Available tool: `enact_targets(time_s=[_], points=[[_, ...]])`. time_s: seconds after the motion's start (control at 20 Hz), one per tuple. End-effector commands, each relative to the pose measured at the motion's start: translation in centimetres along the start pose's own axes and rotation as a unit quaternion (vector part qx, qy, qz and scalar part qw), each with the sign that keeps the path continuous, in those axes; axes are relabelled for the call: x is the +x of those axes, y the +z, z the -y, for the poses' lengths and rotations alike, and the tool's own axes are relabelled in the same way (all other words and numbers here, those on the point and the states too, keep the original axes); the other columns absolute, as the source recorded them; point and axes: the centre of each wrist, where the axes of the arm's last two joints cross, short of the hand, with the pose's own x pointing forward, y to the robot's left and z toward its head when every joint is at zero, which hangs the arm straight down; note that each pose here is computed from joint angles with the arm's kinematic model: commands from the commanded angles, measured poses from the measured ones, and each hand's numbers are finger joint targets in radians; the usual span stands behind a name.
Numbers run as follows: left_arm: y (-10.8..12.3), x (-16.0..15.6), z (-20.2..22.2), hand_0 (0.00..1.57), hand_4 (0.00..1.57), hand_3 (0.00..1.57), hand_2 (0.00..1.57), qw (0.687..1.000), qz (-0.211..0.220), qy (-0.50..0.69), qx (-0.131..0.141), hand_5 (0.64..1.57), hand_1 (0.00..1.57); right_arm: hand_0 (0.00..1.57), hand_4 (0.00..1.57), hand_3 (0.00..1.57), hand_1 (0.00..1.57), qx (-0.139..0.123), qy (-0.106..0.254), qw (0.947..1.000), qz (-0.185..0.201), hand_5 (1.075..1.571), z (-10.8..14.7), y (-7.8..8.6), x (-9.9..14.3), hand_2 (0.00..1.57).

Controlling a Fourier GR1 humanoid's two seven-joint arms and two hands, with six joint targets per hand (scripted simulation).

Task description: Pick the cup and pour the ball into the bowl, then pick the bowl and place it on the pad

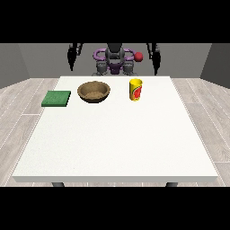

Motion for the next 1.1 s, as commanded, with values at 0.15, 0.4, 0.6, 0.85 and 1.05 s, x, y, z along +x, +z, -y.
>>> enact_targets(time_s=[0.15, 0.4, 0.6, 0.85, 1.05], points=[[-0.2, 2.7, -0.9, 0.0, 0.0, 0.0, 0.0, 1.0, 0.016, -0.011, -0.001, 1.557, 0.0, 0.0, 0.0, 0.0, 0.0, -0.002, 0.016, 0.9998, 0.011, 1.569, 1.2, 0.0, 2.6, 0.0], [-1.6, 6.2, -1.0, 0.0, 0.0, 0.0, 0.0, 0.993, 0.049, 0.097, 0.034, 1.557, 0.0, 0.0, 0.0, 0.0, 0.0, 0.0, -0.053, 0.9984, 0.018, 1.57, 7.0, 0.9, 2.8, 0.0], [-1.8, 6.3, -3.2, 0.0, 0.0, 0.0, 0.0, 0.991, 0.089, 0.092, 0.024, 1.548, 0.0, 0.0, 0.0, 0.0, 0.0, -0.008, -0.059, 0.9954, 0.075, 1.571, 10.5, 1.3, 3.0, 0.0], [-2.0, 6.3, -4.5, 0.0, 0.0, 0.0, 0.0, 0.988, 0.118, 0.093, 0.024, 1.542, 0.0, 0.0, 0.0, 0.0, 0.0, -0.013, -0.05, 0.9958, 0.075, 1.57, 9.8, 0.7, 3.0, 0.0], [-3.9, 4.9, -4.8, 0.0, 0.0, 0.0, 0.0, 0.981, 0.171, 0.071, 0.049, 1.528, 0.0, 0.0, 0.0, 0.0, 0.0, 0.006, -0.067, 0.9895, 0.128, 1.57, 7.5, 0.5, 1.6, 0.0]])
